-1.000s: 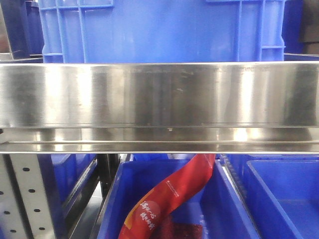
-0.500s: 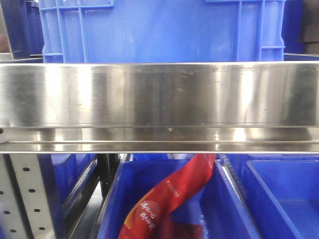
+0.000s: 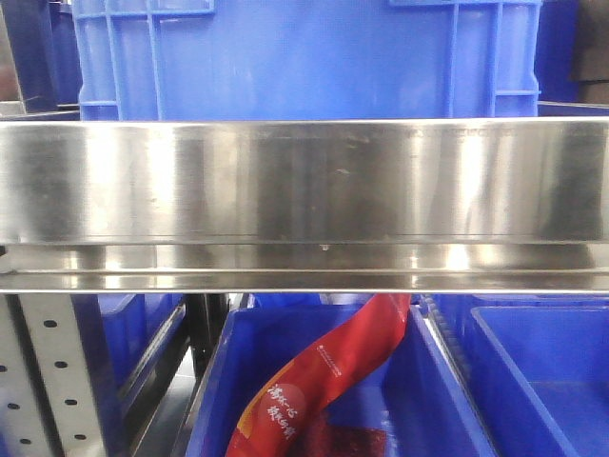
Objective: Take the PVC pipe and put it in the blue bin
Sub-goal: 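Open both grippers to release the arcs into the bin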
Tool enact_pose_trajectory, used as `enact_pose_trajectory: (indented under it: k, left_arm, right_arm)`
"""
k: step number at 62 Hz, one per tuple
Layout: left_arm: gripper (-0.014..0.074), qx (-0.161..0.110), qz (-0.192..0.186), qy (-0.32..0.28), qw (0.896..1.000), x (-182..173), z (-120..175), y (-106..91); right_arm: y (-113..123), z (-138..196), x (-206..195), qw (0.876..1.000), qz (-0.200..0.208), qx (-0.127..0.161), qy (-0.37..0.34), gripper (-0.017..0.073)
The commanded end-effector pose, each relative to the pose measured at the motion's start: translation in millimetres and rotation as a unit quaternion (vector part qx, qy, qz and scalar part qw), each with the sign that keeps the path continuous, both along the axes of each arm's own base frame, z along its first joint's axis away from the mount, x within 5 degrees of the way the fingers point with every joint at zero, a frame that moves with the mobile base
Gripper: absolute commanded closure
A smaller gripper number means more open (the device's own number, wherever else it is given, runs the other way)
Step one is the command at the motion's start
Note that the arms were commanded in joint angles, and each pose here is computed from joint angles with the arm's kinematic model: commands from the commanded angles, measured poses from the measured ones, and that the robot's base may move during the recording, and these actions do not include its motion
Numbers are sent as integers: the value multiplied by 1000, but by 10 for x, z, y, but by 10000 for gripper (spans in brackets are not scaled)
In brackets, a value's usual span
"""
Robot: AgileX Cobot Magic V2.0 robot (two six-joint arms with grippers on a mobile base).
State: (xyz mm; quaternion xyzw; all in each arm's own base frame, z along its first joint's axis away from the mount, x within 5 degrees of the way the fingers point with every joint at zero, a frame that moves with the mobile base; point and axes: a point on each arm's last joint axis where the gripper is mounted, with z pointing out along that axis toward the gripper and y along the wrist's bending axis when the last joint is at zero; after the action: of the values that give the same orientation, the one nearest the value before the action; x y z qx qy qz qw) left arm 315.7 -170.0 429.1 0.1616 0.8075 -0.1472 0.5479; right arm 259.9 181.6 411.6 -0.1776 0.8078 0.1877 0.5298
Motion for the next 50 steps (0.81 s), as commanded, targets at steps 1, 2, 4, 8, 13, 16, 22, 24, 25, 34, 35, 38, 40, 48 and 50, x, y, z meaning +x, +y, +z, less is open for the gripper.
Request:
enact_pose_trajectory:
  k: [1,2,4,8,13,16,22,24,25,34,35,38,40,48,50]
  left_arm:
    - [121,-7,1,1,1000,-6,33,13]
    - [121,-9,1,2,1000,-13,39,15]
    - [121,-16,0,8,1000,-24,42,12]
    - [122,-35,-3,21,999,-84,85,22]
    - [143,-55,-8,32,998,-188,162,53]
    - [175,-58,-9,32,998,-247,212,81]
    - [305,-58,-10,36,998,-349,280,133]
    - [353,-55,-10,42,998,-367,280,142]
    - [392,-53,-10,45,998,-388,288,153]
    - [685,-23,-9,99,995,-496,231,206]
    - [708,-20,-9,105,994,-505,222,211]
    - [705,-6,-8,129,992,-544,188,230]
    - [704,3,-8,145,989,-578,172,247]
    - [704,16,-9,166,986,-759,236,343]
    - [704,12,-9,159,987,-809,282,371]
  right_arm:
    - [-28,48,-7,1000,-2,1,-5,148]
    - [-29,46,-8,1000,-2,0,-4,148]
    - [-42,71,-24,1000,-3,0,-4,153]
    - [-93,169,-88,1000,-6,3,-7,209]
    - [-190,346,-209,1000,-11,5,-9,351]
    - [-243,435,-277,1000,-12,10,-17,438]
    - [-329,561,-394,999,-13,22,-36,580]
    - [-350,587,-421,999,-13,24,-41,624]
    - [-359,595,-431,999,-14,24,-42,640]
    - [-399,575,-468,999,-19,8,-25,728]
    - [-407,571,-477,1000,-20,5,-21,728]
    - [-431,563,-504,1000,-23,-1,-11,728]
    - [-452,565,-529,1000,-24,-4,-6,728]
    - [-609,643,-730,999,-31,-9,4,728]
    - [-657,682,-795,999,-32,-5,0,728]
